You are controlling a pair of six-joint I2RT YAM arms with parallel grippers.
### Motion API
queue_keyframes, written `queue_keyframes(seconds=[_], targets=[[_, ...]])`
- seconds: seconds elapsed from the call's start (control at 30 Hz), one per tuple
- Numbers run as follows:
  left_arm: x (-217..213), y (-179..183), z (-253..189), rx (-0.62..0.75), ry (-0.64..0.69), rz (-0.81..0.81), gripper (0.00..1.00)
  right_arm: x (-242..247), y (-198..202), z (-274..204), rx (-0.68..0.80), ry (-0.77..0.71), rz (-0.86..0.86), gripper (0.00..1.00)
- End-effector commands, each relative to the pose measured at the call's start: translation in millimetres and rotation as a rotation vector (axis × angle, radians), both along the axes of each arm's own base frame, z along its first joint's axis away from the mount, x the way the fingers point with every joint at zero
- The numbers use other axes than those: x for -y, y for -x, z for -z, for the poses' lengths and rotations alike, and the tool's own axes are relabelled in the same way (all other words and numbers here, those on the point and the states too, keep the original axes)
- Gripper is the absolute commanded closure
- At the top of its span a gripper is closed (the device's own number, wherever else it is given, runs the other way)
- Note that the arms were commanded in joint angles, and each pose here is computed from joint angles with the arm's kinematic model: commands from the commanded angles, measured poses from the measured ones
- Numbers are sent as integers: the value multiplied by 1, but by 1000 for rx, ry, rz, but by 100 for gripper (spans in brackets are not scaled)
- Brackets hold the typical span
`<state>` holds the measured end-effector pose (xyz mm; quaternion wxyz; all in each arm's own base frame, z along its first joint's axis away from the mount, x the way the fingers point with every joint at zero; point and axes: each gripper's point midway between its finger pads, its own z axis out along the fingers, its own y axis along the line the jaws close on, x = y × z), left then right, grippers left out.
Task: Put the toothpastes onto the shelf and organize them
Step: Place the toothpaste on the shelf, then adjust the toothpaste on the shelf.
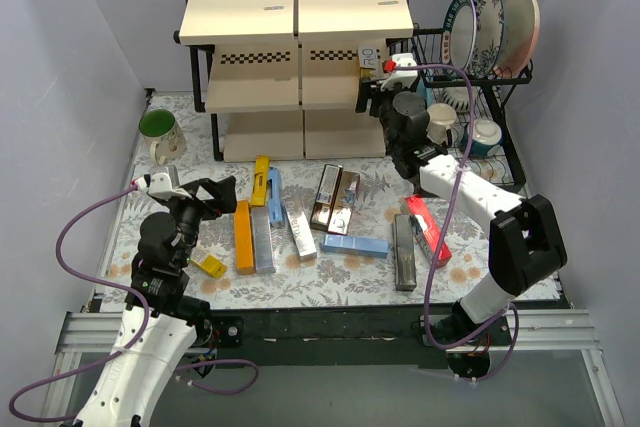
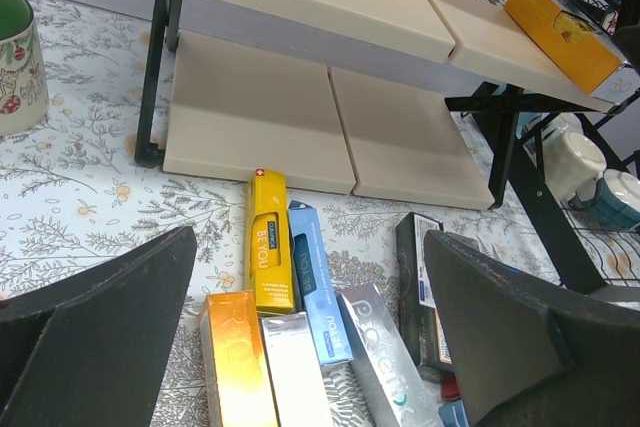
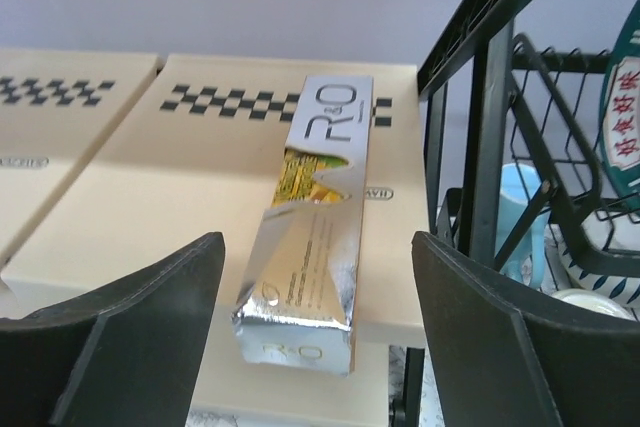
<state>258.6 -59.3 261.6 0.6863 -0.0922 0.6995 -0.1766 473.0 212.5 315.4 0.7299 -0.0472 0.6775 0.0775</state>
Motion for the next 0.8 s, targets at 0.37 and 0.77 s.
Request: queue_keyframes(seconds=[0.37,0.77], targets=[[3,0,-1,-4,-13,17,2,-3,-11,6,24,-14,-19,37],[3,0,1,-8,-15,19,2,7,-27,1,62,2,23,50]])
